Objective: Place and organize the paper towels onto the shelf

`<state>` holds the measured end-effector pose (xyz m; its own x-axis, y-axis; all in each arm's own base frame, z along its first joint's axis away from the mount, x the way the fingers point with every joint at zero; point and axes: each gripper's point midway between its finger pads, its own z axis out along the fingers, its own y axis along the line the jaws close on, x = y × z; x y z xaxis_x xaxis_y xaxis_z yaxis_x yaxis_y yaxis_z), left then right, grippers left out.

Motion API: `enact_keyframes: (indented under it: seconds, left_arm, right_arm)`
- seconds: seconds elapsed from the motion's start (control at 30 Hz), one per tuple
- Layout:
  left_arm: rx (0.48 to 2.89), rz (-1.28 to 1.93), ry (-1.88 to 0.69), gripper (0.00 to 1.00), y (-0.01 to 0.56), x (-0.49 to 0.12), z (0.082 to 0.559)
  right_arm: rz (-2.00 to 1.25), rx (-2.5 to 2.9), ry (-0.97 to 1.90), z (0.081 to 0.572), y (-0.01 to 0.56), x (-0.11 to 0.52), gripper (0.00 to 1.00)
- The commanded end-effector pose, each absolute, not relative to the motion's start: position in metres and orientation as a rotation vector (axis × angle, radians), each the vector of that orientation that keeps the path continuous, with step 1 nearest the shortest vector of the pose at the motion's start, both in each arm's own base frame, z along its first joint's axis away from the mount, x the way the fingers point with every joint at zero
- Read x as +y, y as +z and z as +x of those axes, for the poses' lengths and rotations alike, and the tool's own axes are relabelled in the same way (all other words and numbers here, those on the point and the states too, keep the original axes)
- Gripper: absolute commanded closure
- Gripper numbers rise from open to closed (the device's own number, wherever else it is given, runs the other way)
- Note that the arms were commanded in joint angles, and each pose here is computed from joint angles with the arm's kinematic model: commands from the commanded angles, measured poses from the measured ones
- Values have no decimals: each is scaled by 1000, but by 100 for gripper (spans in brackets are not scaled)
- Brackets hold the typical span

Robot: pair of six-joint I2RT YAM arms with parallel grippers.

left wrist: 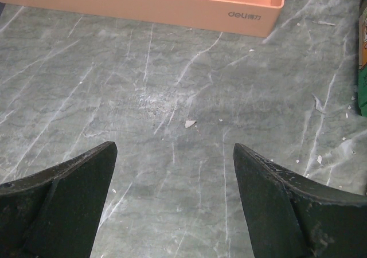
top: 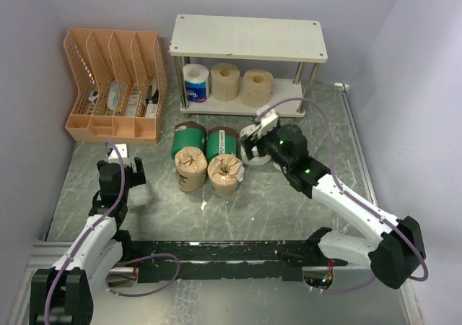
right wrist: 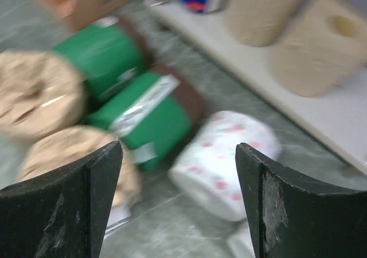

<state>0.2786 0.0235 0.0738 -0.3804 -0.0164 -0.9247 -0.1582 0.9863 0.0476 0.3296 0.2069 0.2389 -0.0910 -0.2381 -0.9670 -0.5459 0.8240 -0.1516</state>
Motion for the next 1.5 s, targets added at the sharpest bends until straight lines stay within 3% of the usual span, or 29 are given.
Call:
enact_keyframes:
  seconds: [0.0,0.27,0.9,1.07,1.17,1.3,1.33,1.47]
  left_arm:
    - [1931,-124,143,6,79,24,282]
    - [1930,-126,137,6,80,24,282]
    - [1924,-131,139,6,80,25,282]
    - [1923,-132,139,6,80,25,282]
    - [1921,-133,137,6,81,25,282]
    - [1921,-129,135,6,81,25,282]
    - [1920,-129,135,6,81,24,282]
    - [1920,-133,136,6,81,25,282]
  right_arm:
    - [-993,1793,374,259,190,254,21]
    - [-1172,1816,235,228,168,272,26]
    - [-1332,1829,194,221,133,306,32]
    - [-1349,1828,197,220,125,308,50]
    - [-1369,1831,209,218,120,310,69]
    - [-1410,1850,212,214,113,310,86]
    - [-1412,1850,203,215,115,310,97]
    - [-1387,1835,172,219,134,304,100]
